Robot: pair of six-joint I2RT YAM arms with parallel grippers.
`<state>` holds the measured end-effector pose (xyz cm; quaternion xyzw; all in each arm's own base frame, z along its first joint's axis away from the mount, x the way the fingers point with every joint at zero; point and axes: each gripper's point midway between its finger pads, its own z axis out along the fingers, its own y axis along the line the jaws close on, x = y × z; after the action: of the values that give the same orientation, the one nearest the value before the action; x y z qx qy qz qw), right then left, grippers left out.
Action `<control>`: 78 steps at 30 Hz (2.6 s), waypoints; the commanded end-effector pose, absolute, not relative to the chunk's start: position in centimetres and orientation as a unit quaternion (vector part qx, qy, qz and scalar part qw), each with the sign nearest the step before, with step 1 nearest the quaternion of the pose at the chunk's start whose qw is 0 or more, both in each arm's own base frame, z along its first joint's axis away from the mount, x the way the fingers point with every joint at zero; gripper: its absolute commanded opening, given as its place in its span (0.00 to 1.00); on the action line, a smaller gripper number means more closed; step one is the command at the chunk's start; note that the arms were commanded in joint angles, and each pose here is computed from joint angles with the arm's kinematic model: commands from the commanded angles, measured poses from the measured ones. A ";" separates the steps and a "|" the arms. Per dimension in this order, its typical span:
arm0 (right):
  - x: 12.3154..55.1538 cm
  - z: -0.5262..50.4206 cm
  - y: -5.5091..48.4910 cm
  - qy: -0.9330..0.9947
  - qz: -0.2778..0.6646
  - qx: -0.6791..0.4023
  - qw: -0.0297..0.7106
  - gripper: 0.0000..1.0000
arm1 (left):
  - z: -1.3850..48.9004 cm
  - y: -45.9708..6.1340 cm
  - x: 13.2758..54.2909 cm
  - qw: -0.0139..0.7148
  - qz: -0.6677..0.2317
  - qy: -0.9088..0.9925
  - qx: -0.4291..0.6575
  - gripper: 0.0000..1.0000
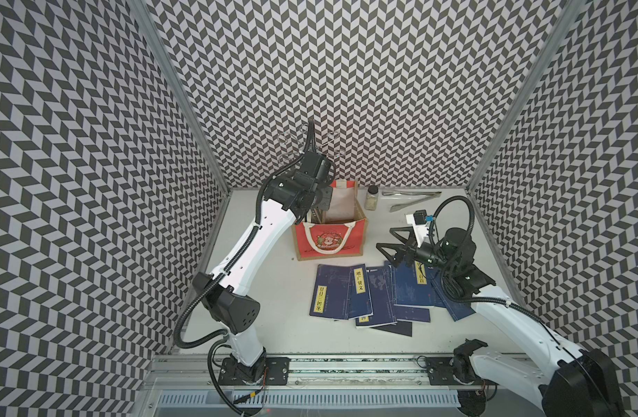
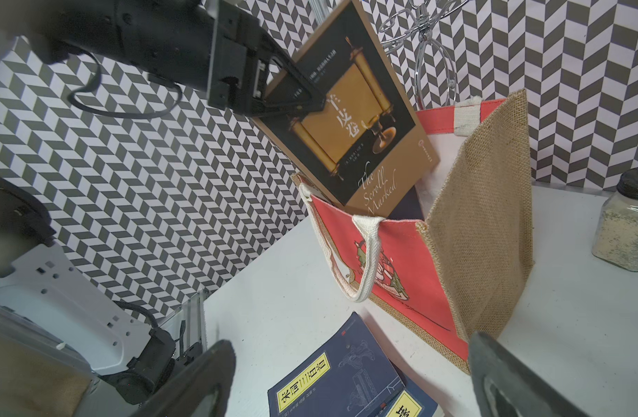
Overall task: Put the books into the canvas bag
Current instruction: Place the book in the canvas bag.
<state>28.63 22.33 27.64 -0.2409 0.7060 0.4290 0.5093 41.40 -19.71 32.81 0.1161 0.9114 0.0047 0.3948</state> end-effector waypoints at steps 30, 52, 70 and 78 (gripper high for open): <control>28.0 27.8 22.8 0.689 0.438 -0.264 0.514 1.00 | 23.6 -17.3 47.0 0.353 0.018 0.935 0.024 0.00; 27.9 27.8 22.8 0.688 0.438 -0.265 0.515 0.99 | 24.9 -16.9 47.2 0.361 0.000 0.932 0.020 0.31; 27.7 26.6 23.4 0.697 0.441 -0.265 0.500 1.00 | 36.5 -14.9 42.2 0.478 -0.046 0.877 0.028 0.69; 25.9 24.2 24.8 0.718 0.436 -0.268 0.472 0.99 | 35.9 -16.4 35.4 0.476 -0.162 0.860 0.084 0.91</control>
<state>26.45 24.57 24.75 -0.2629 0.7171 0.4462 0.4664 37.49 -14.96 36.49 0.0552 0.8686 -0.1025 0.4817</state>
